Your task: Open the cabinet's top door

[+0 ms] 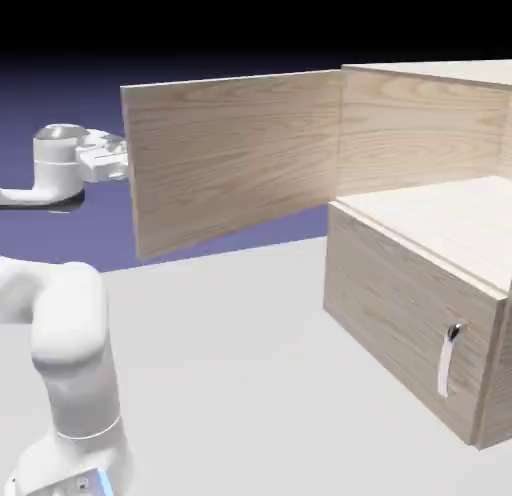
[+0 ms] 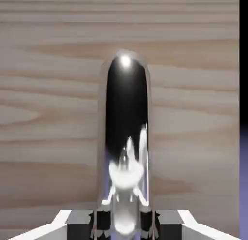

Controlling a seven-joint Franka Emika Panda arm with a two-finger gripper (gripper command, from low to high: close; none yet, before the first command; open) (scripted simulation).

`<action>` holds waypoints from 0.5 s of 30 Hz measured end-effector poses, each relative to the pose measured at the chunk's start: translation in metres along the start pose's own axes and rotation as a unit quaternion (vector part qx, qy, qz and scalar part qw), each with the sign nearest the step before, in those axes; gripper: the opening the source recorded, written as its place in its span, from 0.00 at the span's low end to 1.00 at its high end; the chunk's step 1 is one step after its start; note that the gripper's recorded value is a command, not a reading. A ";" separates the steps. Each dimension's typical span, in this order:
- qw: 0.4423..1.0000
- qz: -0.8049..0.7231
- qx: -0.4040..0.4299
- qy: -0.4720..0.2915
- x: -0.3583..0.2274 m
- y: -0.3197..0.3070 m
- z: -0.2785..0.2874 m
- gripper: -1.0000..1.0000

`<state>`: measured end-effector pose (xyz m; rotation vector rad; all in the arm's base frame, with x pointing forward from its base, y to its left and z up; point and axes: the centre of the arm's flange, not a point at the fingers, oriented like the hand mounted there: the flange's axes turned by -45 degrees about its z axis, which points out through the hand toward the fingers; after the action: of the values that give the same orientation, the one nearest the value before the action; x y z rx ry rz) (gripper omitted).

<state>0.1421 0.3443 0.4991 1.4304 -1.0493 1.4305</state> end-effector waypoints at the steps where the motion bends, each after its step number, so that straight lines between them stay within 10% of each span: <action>1: 1.000 0.000 -0.009 0.000 0.000 -0.003 -0.008 0.00; 15: 0.994 0.000 -0.113 0.000 0.000 -0.046 -0.108 0.00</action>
<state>0.1532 0.4611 0.4990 1.2677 -1.1710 1.2672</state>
